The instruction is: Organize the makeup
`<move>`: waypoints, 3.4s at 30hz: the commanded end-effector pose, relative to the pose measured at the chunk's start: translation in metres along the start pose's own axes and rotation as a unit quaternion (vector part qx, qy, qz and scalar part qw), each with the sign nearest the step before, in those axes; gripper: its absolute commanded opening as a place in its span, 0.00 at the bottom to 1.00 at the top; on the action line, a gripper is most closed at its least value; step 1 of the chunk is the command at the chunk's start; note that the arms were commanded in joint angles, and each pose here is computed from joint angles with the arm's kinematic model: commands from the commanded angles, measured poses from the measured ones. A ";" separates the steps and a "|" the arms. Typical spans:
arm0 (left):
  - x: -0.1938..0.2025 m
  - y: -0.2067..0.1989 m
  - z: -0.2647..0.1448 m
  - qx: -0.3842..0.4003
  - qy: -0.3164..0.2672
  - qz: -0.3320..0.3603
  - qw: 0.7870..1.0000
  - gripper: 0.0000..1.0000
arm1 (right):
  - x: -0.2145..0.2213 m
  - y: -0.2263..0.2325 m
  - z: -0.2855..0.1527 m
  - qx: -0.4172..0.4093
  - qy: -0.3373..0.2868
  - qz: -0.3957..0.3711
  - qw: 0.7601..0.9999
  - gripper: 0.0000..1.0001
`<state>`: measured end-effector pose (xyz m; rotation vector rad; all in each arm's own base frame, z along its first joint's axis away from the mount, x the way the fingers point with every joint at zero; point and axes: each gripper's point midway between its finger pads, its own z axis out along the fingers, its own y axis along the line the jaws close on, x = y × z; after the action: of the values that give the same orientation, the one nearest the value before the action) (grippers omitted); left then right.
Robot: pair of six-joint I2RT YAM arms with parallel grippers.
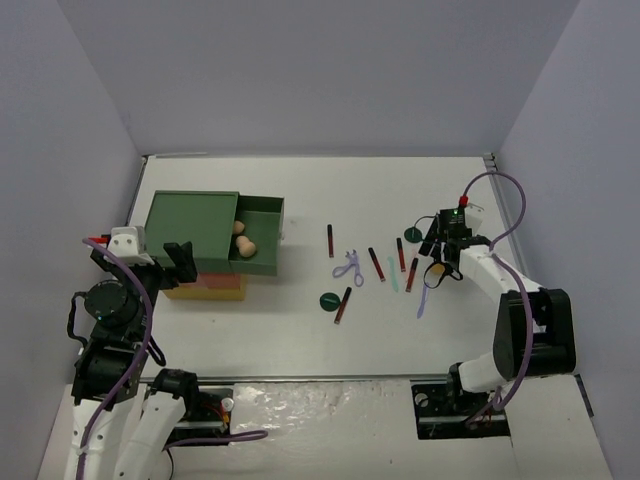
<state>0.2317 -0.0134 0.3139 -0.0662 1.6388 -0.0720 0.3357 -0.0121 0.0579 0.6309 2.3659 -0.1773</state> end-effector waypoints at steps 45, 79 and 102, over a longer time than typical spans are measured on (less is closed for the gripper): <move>-0.011 -0.002 0.008 0.002 -0.015 0.004 1.000 0.97 | -0.004 0.433 -0.327 -0.589 -0.197 -0.250 0.743 0.57; -0.009 -0.005 0.011 0.008 -0.008 0.003 1.000 0.97 | -0.088 0.115 0.028 -0.118 -0.059 -0.116 0.984 0.94; -0.010 -0.007 0.010 0.014 -0.010 0.002 1.000 0.97 | -0.018 0.087 0.088 -0.076 0.047 -0.106 0.990 0.29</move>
<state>0.2370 -0.0159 0.3060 -0.0543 1.6752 -0.0726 0.4515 0.0340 0.0094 0.2851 2.4886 -0.0579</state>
